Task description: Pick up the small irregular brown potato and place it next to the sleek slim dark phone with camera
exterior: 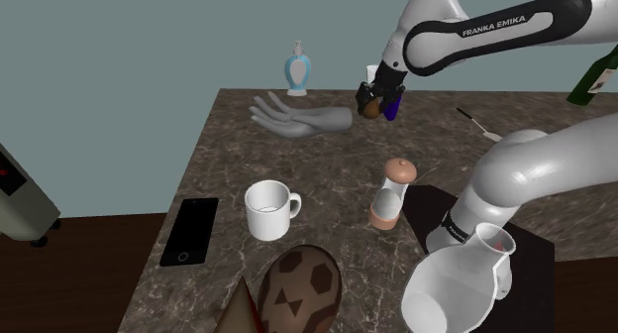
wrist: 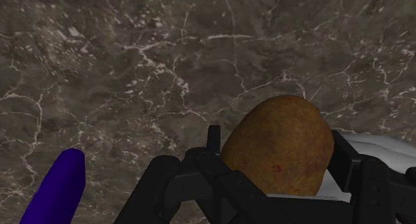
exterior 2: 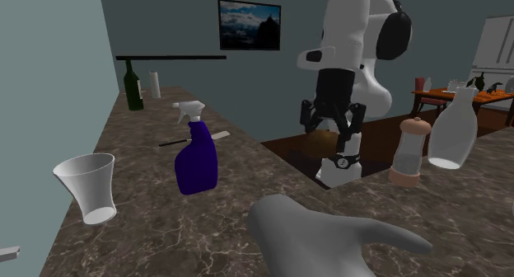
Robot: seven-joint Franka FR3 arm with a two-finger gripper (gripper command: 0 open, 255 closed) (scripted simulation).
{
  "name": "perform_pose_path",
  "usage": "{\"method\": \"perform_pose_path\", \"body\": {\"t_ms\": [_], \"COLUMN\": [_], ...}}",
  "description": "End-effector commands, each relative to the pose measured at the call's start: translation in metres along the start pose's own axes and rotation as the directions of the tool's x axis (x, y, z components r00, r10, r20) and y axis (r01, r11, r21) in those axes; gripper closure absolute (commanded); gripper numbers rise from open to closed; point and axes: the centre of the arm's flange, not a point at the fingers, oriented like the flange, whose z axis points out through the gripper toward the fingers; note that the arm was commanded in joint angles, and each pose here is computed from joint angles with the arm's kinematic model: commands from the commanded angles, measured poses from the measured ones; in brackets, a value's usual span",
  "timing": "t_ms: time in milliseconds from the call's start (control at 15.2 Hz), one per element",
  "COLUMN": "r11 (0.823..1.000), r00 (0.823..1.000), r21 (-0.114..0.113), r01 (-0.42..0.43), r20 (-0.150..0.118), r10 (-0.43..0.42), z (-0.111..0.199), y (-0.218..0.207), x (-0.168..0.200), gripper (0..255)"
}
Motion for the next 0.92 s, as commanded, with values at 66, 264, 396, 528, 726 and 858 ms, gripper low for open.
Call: {"method": "perform_pose_path", "body": {"t_ms": [66,264,396,528,726,858], "r11": [1.000,1.000,1.000,1.000,1.000,1.000], "r00": [1.000,1.000,1.000,1.000,1.000,1.000], "r21": [0.000,0.000,0.000,0.000,0.000,0.000], "r01": [-0.002,-0.002,-0.002,-0.002,-0.002,-0.002], "r20": [0.000,0.000,0.000,0.000,0.000,0.000], "r10": [0.002,0.002,0.002,0.002,0.002,0.002], "z": [0.003,0.004,0.006,0.007,0.009,0.010], "y": [-0.037,-0.076,-0.102,-0.128,-0.167,-0.193], "x": [-0.007,-0.013,-0.017,-0.021,-0.027,-0.032], "gripper": [255,255,255,255,255,255]}}
